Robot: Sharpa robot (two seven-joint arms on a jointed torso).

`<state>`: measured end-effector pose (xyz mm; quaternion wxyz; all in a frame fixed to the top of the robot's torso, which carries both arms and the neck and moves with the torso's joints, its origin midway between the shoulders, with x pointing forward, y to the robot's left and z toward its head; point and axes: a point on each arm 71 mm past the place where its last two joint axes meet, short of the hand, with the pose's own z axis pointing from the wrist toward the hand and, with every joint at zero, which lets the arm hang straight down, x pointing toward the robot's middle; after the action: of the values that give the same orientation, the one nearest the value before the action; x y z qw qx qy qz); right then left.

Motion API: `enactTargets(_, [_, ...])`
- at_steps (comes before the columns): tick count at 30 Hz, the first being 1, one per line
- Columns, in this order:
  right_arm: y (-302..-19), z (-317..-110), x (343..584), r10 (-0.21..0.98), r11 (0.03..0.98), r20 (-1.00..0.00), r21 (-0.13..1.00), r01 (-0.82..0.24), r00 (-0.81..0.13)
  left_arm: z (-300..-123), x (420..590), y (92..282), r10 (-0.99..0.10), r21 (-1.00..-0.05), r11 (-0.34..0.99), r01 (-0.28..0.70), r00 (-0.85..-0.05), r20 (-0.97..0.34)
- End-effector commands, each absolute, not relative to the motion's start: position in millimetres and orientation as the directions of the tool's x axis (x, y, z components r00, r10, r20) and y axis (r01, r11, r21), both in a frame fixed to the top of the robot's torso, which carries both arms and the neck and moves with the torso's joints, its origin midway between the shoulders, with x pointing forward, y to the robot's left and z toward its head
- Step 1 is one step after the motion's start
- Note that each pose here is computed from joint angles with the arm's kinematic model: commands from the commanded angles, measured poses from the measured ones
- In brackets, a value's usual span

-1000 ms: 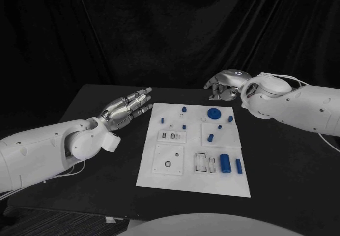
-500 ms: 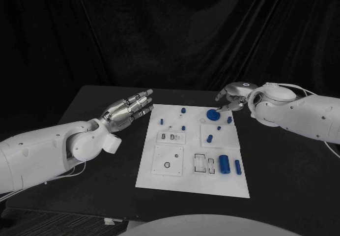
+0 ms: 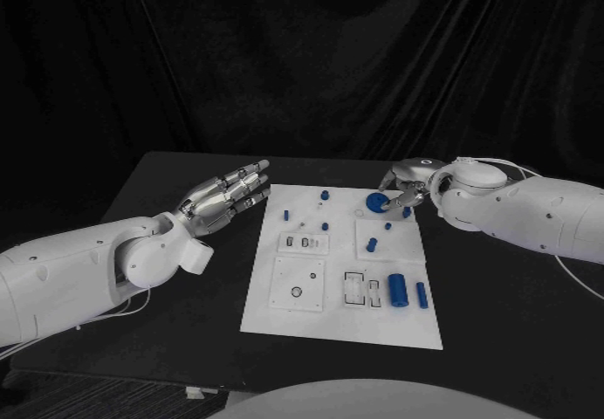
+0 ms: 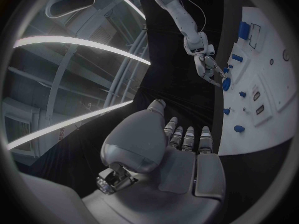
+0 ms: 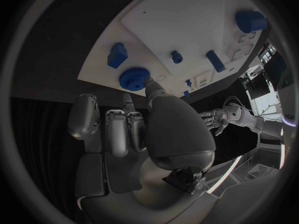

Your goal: Assemble the parts on the task board

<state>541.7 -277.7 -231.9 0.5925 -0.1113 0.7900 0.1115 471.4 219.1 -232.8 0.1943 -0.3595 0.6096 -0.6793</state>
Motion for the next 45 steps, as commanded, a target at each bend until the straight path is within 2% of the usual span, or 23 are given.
enactTargets(1, [-276.9, -233.3, 542.3, -0.058, 0.95, -0.966, 0.025, -0.312, -0.254, -231.8, 470.3, 216.8, -0.687, -0.965, -0.199, -0.172, -0.677, 0.263])
enactTargets(15, [-268.0, -237.5, 543.1, -0.053, 0.941, -0.969, 0.033, -0.338, -0.242, -232.6, 469.9, 216.9, -0.685, -0.964, -0.199, -0.176, -0.679, 0.265])
enactTargets(45, [-266.5, -256.9, 539.8, -0.104, 0.947, -0.93, 0.016, -0.32, -0.352, -233.7, 468.5, 214.8, -0.671, -0.962, -0.197, -0.191, -0.689, 0.274])
